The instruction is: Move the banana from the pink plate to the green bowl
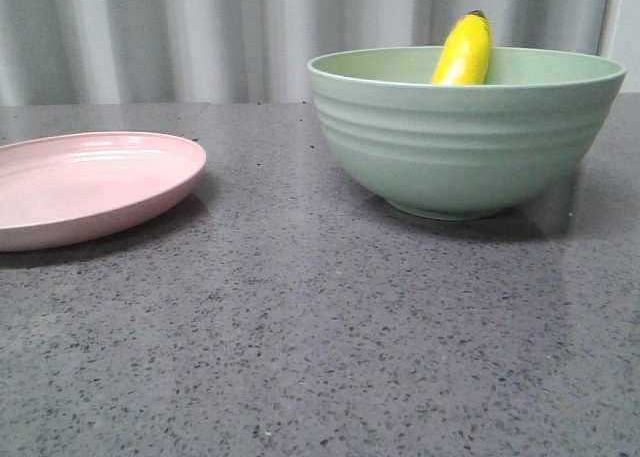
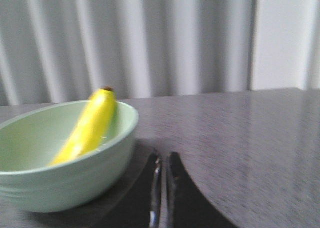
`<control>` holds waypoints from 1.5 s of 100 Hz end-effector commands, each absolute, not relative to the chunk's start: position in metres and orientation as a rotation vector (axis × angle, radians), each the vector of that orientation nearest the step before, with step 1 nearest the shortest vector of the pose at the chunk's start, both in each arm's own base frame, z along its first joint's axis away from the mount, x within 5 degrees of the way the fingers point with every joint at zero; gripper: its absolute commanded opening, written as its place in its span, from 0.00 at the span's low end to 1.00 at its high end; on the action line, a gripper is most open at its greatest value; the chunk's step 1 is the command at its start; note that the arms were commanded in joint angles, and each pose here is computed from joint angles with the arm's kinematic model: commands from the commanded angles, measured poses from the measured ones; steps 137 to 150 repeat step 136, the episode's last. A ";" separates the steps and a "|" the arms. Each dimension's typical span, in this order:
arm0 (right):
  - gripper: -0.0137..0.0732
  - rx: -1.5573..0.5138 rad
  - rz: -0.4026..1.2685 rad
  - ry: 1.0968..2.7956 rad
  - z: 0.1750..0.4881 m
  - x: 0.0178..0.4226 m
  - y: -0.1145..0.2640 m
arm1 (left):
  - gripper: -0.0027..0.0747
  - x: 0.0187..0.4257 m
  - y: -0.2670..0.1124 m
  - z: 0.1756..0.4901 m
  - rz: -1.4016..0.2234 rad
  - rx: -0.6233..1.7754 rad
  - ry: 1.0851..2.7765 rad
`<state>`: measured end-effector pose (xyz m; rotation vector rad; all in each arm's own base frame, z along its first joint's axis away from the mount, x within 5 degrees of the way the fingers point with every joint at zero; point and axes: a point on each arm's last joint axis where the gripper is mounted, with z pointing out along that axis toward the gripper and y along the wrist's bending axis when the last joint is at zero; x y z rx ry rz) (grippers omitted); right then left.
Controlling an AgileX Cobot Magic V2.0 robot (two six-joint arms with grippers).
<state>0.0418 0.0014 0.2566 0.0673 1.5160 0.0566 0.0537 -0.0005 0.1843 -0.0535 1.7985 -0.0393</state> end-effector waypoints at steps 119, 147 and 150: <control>0.07 0.112 -0.139 1.775 0.176 0.053 -0.009 | 0.01 0.053 -0.001 0.181 -0.057 -0.072 1.748; 0.07 0.112 -0.139 1.775 0.176 0.053 -0.009 | 0.01 0.053 -0.001 0.181 -0.057 -0.072 1.748; 0.07 0.112 -0.139 1.775 0.176 0.053 -0.009 | 0.01 0.053 -0.001 0.181 -0.057 -0.072 1.748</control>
